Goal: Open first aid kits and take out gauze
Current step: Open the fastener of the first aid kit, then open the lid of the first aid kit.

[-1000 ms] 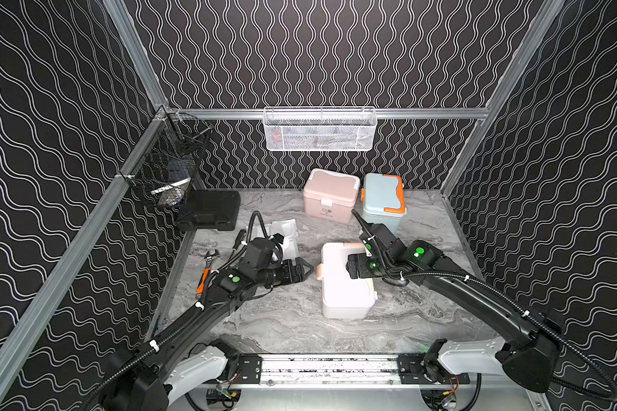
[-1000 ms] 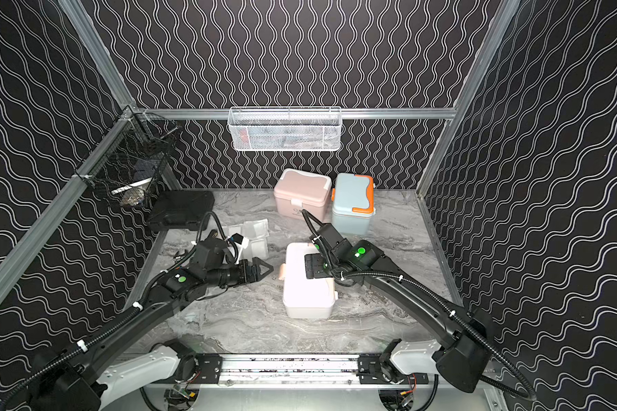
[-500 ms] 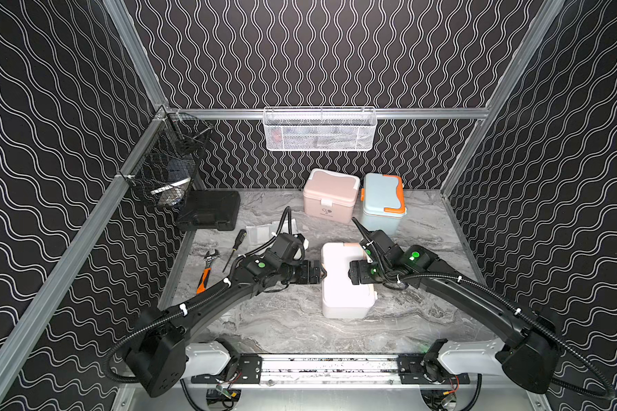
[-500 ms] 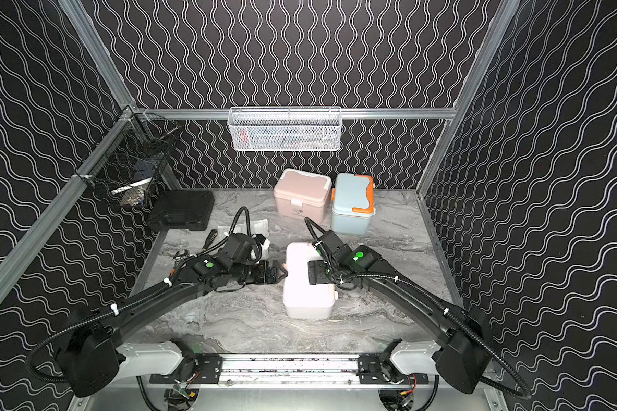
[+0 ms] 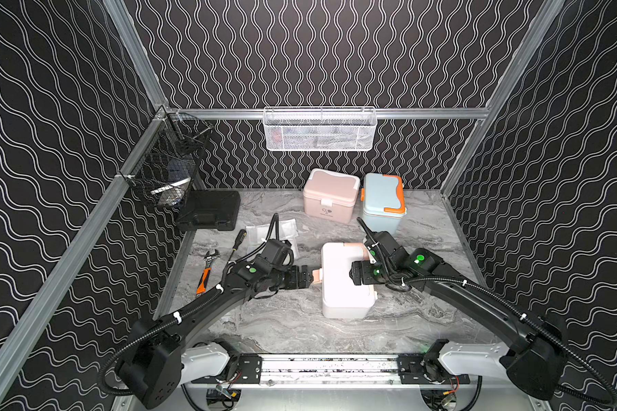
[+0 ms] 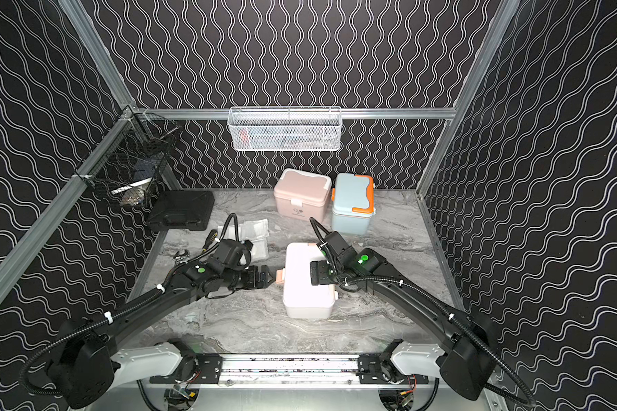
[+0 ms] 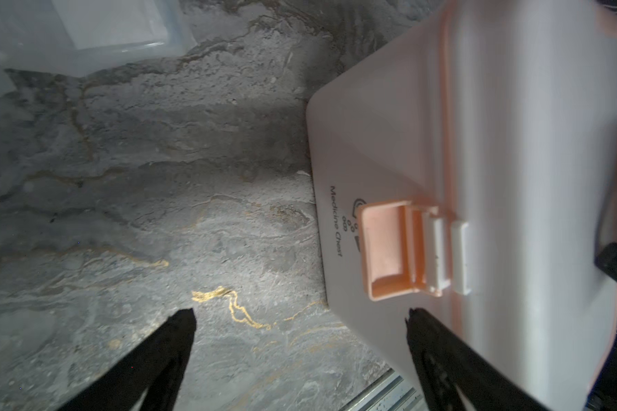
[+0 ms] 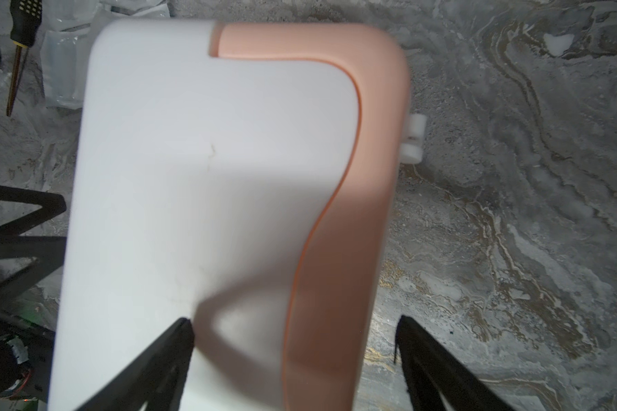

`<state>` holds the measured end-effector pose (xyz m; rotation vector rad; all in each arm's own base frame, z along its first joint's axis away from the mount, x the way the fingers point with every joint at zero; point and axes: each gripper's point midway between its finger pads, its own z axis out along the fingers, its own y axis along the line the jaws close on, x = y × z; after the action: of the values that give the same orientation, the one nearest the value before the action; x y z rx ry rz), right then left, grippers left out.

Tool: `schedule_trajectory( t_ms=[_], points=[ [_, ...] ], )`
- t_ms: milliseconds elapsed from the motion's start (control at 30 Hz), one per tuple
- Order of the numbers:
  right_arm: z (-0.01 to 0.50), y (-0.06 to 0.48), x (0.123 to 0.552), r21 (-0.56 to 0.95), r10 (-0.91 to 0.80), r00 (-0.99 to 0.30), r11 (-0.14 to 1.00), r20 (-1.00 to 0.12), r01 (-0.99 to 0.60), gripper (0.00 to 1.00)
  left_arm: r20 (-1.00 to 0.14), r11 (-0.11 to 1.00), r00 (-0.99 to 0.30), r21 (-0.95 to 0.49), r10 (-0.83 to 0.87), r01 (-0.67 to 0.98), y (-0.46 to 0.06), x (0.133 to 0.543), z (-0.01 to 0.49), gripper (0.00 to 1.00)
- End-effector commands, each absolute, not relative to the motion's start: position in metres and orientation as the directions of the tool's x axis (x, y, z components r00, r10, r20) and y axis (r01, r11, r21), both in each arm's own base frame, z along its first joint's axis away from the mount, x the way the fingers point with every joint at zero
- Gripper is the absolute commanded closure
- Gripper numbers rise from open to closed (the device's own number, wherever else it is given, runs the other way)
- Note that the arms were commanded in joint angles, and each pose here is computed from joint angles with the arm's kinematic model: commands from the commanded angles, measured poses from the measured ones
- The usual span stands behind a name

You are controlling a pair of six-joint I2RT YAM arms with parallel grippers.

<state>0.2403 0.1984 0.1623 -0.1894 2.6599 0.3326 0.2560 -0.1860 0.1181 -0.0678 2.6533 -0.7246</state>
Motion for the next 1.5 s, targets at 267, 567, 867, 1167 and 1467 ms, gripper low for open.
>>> schedule_trajectory(
  t_ms=[267, 567, 867, 1167, 1467],
  points=[
    [0.167, 0.203, 0.239, 0.239, -0.101, -0.883, 0.943, -0.458, -0.232, 0.10, -0.351, 0.840, -0.919, -0.541, -0.178, 0.044, -0.176, 0.253, 0.128, 0.03],
    [0.183, 0.185, 0.251, 0.305, -0.023, -0.869, 0.931, -0.495, -0.199, 0.10, -0.407, 0.750, -0.889, -0.650, -0.212, 0.119, -0.196, 0.261, 0.189, 0.05],
    [0.175, 0.184, 0.253, 0.408, 0.022, -0.907, 0.897, -0.421, -0.168, 0.10, -0.402, 0.654, -0.888, -0.737, -0.221, 0.171, -0.223, 0.257, 0.215, 0.07],
    [0.167, 0.215, 0.240, 0.552, -0.007, -0.949, 0.812, -0.316, -0.190, 0.18, -0.401, 0.668, -0.902, -0.716, -0.158, 0.201, -0.249, 0.248, 0.194, 0.06],
    [0.159, 0.229, 0.232, 0.561, -0.040, -0.959, 0.804, -0.280, -0.197, 0.29, -0.401, 0.642, -0.902, -0.736, -0.161, 0.212, -0.253, 0.248, 0.190, 0.06]
  ],
)
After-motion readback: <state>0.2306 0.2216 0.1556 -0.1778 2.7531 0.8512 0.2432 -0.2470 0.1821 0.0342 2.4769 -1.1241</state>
